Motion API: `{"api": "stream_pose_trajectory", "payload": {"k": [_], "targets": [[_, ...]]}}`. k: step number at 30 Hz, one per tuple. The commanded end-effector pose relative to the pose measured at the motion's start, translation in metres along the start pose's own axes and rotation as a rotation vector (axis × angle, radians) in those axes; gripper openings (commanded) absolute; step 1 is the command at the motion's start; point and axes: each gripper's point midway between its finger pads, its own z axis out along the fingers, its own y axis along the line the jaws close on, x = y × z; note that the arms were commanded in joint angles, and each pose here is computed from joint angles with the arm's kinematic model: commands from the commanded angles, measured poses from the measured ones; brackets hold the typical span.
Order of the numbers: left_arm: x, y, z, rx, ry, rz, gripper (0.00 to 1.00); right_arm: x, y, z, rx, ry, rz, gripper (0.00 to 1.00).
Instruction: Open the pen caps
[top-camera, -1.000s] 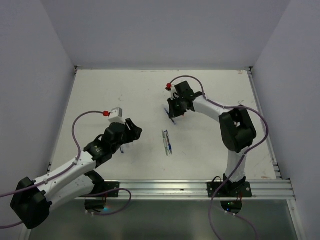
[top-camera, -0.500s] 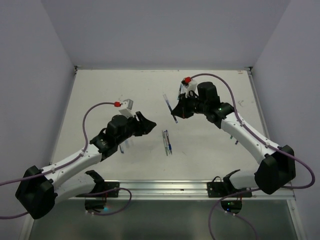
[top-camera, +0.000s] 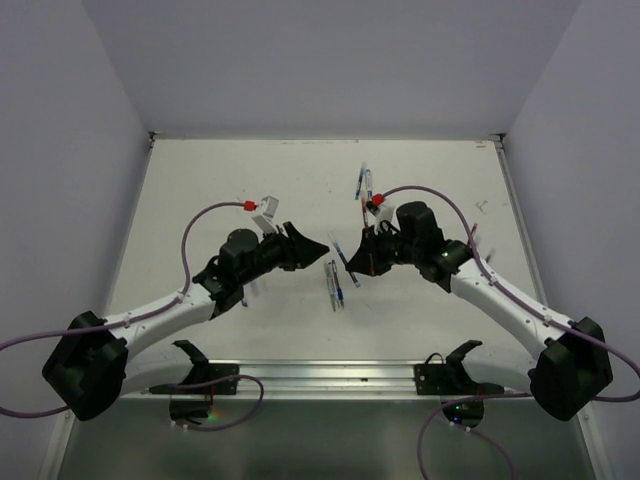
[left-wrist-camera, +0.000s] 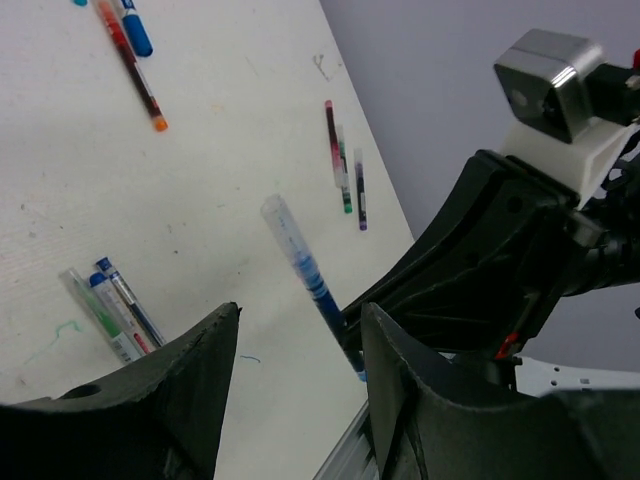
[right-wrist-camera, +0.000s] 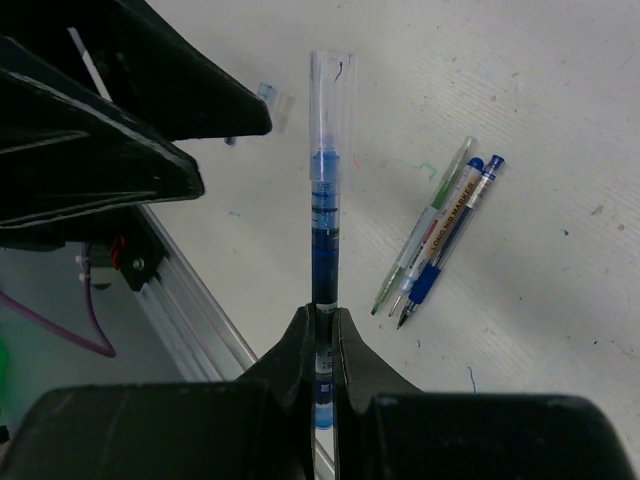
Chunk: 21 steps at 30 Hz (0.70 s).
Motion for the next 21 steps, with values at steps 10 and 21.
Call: {"api": "stream_pose_trajectory", "payload": {"k": [10,21], "targets": [[0.001,-0.009,0.004,0.077,-0.018,-0.095,0.53,-0.008,0.023,-0.003,-0.093,-0.059,0.001,0.00],[0.003,-0.009,0.016,0.102,-0.012,-0.139,0.51,-0.003,0.027,-0.001,-0.110,-0.057,0.008,0.00]]}}
